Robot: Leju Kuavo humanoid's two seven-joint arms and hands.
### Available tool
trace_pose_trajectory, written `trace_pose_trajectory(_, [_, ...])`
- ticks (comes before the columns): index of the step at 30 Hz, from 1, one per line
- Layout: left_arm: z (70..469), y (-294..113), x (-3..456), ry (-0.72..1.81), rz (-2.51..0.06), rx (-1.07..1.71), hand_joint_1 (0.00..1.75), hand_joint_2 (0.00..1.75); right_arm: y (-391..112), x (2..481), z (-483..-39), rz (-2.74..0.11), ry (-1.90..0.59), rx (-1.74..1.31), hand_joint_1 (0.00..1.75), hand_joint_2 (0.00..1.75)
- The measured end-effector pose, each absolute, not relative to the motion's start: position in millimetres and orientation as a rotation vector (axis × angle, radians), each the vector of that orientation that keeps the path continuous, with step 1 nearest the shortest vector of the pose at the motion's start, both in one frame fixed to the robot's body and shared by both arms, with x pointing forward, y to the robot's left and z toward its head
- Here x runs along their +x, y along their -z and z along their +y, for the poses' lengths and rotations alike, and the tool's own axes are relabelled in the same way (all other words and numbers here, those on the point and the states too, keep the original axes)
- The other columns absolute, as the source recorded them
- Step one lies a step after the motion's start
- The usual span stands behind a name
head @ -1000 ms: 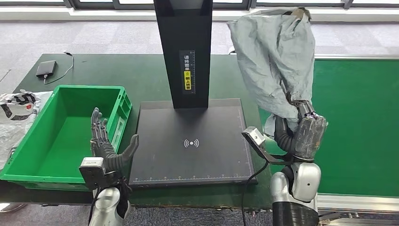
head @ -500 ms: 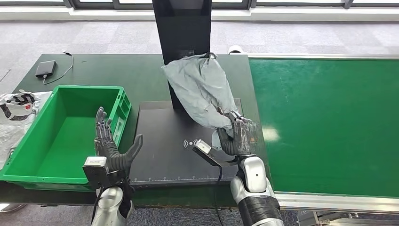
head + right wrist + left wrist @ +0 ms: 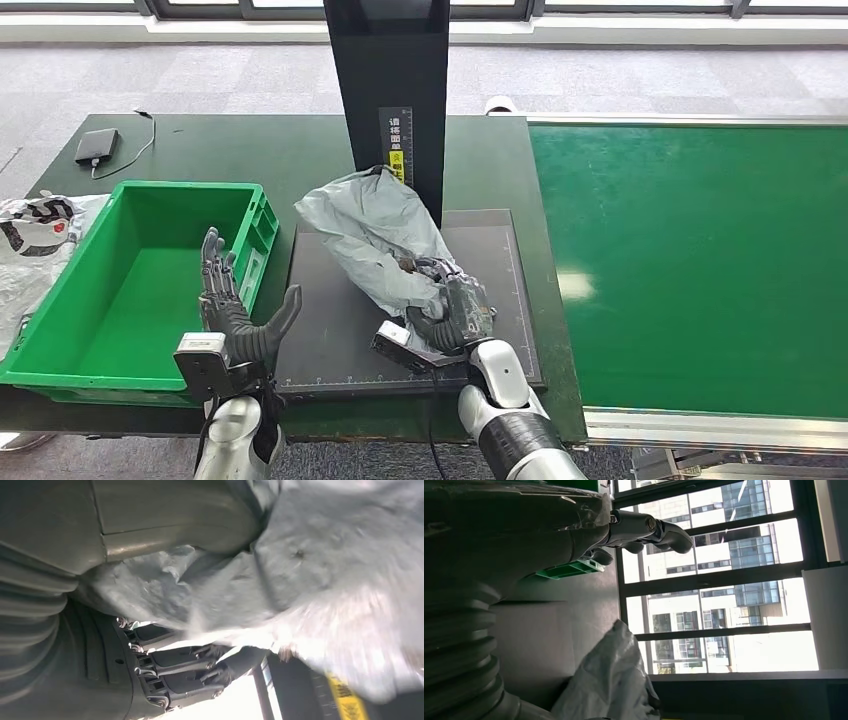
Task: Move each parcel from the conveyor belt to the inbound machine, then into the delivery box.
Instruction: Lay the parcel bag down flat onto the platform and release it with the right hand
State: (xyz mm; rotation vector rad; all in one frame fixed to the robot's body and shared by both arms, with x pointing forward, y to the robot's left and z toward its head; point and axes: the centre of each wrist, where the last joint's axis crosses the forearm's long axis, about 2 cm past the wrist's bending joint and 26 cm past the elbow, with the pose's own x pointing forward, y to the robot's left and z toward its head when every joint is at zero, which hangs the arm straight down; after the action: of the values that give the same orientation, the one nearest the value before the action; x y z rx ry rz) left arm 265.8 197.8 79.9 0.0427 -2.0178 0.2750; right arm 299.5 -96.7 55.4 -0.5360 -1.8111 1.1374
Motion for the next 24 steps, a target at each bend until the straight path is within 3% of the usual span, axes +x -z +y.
trace_pose_trajectory(4, [197.7, -79.9, 265.8, -0.269, -2.019, 0.04, 0.0, 1.75, -54.3, 300.0, -97.1, -1.876, -1.056, -0.408, 0.0, 1.75])
trace_pose_trajectory(22, [197.7, -79.9, 265.8, -0.266, -2.02, 0.04, 0.0, 1.75, -54.2, 300.0, -96.1, -1.885, -1.051, -0.384, 0.0, 1.75])
trace_pose_trajectory(24, [197.7, -79.9, 265.8, -0.262, -2.02, 0.041, 0.0, 1.75, -54.2, 300.0, -96.3, -1.906, -1.01, -0.369, 0.0, 0.87])
